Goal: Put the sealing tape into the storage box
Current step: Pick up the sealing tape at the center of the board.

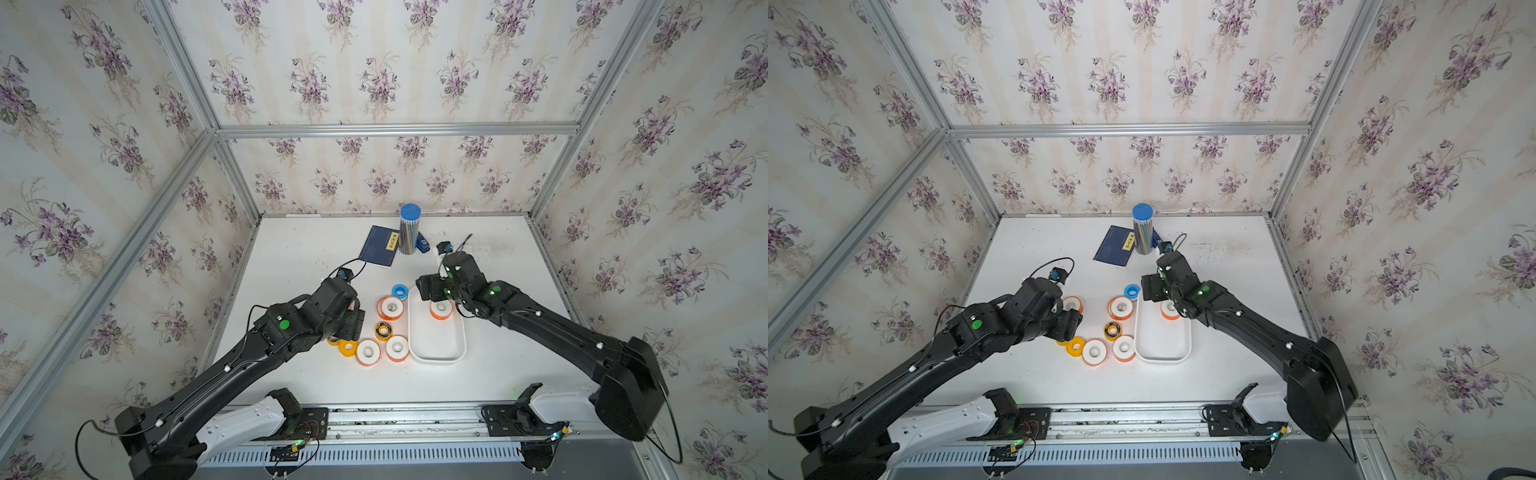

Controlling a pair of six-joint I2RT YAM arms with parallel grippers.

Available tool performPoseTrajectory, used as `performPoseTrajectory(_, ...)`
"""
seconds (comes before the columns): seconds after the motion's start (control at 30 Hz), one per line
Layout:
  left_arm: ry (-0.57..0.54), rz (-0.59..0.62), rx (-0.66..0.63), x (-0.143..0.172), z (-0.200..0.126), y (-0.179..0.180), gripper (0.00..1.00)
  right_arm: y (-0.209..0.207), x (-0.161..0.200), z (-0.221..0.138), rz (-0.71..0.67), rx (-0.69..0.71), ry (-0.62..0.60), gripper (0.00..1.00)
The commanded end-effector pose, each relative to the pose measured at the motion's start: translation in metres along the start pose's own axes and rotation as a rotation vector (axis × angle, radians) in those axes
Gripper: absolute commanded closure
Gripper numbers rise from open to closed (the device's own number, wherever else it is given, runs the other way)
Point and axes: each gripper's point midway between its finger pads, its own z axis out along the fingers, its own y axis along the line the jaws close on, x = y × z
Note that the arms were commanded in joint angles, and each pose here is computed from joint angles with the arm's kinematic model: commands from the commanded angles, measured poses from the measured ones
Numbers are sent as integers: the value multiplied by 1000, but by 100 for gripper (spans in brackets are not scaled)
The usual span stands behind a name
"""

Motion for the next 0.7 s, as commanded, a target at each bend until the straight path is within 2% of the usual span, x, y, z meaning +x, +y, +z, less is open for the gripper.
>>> performPoseTrajectory(0.0,-36,-22,-80,9,-6,23,19,32,22,15,-151,-62,159,9)
performPoseTrajectory(0.27,-61,-7,-62,16,-14,28,17,69,48,58,-268,-124,363,9)
performPoseTrajectory(0.67,-96,-22,-67,17,-18,33,17,78,64,89,-337,-92,485,6)
